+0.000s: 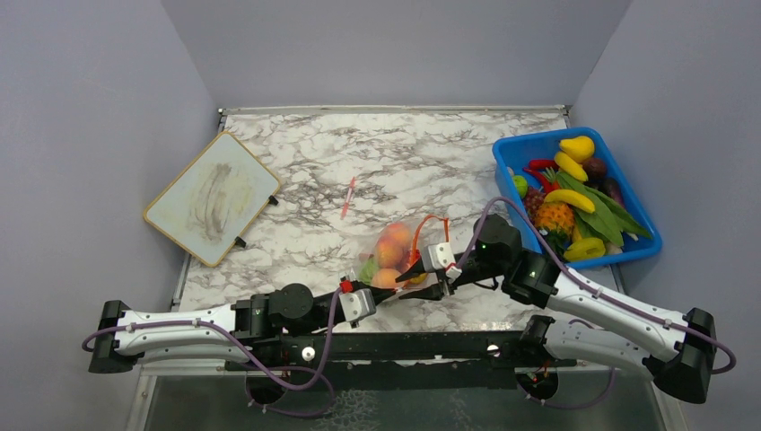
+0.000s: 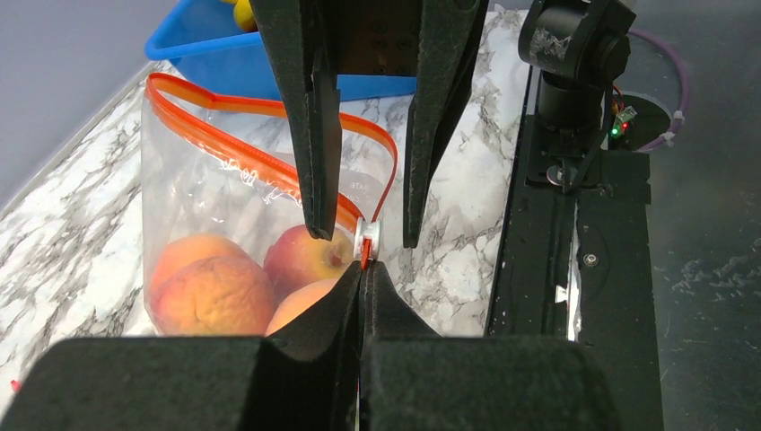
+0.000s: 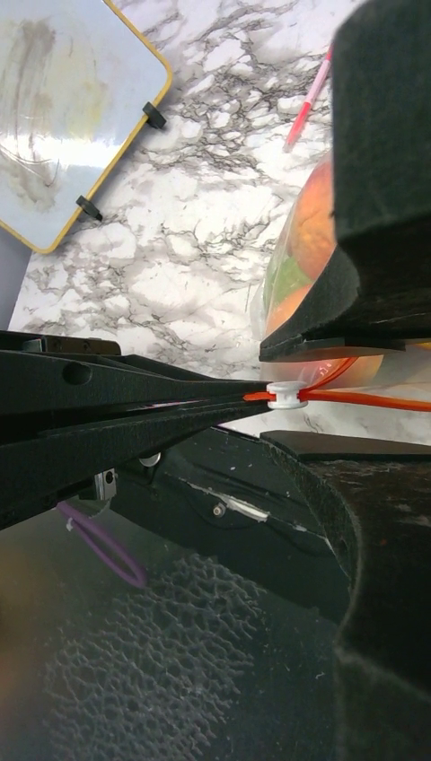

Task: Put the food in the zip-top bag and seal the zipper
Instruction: Zip the zipper food storage bag at the center of the board.

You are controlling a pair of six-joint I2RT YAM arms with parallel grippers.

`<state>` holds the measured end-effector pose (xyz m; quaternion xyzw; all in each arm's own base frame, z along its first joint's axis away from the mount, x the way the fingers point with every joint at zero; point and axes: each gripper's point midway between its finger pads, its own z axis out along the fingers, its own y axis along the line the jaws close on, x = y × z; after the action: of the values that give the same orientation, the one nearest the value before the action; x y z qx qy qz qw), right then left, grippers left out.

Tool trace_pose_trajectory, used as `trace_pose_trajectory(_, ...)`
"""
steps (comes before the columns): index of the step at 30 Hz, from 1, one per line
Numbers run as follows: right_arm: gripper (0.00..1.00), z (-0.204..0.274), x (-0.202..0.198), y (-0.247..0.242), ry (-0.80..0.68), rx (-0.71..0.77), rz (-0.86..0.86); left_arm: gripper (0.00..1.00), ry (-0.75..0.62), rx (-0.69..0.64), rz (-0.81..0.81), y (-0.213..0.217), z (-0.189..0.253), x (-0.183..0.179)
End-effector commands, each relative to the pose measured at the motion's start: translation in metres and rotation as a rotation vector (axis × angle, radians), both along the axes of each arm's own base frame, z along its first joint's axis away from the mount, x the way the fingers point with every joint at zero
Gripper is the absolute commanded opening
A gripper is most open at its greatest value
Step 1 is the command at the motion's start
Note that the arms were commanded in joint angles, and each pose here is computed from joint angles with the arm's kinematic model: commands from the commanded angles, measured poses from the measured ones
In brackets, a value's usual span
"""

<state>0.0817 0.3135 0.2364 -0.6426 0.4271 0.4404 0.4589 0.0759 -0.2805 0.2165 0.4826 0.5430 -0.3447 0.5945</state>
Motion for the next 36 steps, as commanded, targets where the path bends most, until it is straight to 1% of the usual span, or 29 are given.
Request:
trace_pose_trajectory(1, 0.33, -0.006, 0.006, 0.002, -0.017, -0.011, -0.032, 0.00, -0.001, -0.084, -0.015, -0.003, 0.031, -0.003)
trace_pose_trajectory(4, 0.29, -0.009, 0.007, 0.003, -0.018, -0.022, -0.036, 0.00, 0.001, -0.086, -0.016, -0.003, 0.031, -0.003)
trace_pose_trajectory(8, 0.12, -0.008, 0.011, 0.002, -0.027, -0.023, -0.055, 0.00, 0.003, -0.088, -0.017, -0.002, 0.031, -0.004)
trace_pose_trajectory(11, 0.04, -0.011, 0.013, -0.001, -0.044, -0.038, -0.074, 0.00, 0.004, -0.100, -0.023, -0.002, 0.035, -0.005)
trace_pose_trajectory(13, 0.01, -0.013, 0.020, -0.005, -0.062, -0.053, -0.115, 0.00, 0.004, -0.108, -0.029, -0.001, 0.037, -0.006)
trace_pose_trajectory(20, 0.01, -0.015, 0.030, -0.020, -0.101, -0.092, -0.204, 0.00, 0.005, -0.148, -0.030, 0.006, 0.046, -0.007)
trace_pose_trajectory(24, 0.01, -0.015, 0.034, -0.025, -0.112, -0.114, -0.234, 0.00, 0.002, -0.147, -0.023, 0.007, 0.045, -0.006)
trace_pose_trajectory(29, 0.01, -0.003, 0.032, -0.019, -0.114, -0.062, -0.215, 0.00, -0.003, -0.126, -0.024, 0.004, 0.039, -0.006)
trace_pose_trajectory(30, 0.01, 0.000, 0.029, -0.017, -0.107, -0.044, -0.202, 0.02, -0.003, -0.115, -0.024, 0.002, 0.037, -0.005)
trace_pose_trajectory(35, 0.01, 0.012, 0.023, -0.010, -0.101, 0.021, -0.156, 0.24, -0.006, -0.067, -0.046, -0.006, 0.032, -0.008)
trace_pose_trajectory(36, 0.01, 0.013, 0.022, -0.009, -0.102, 0.023, -0.153, 0.26, -0.007, -0.051, -0.047, -0.008, 0.029, -0.008)
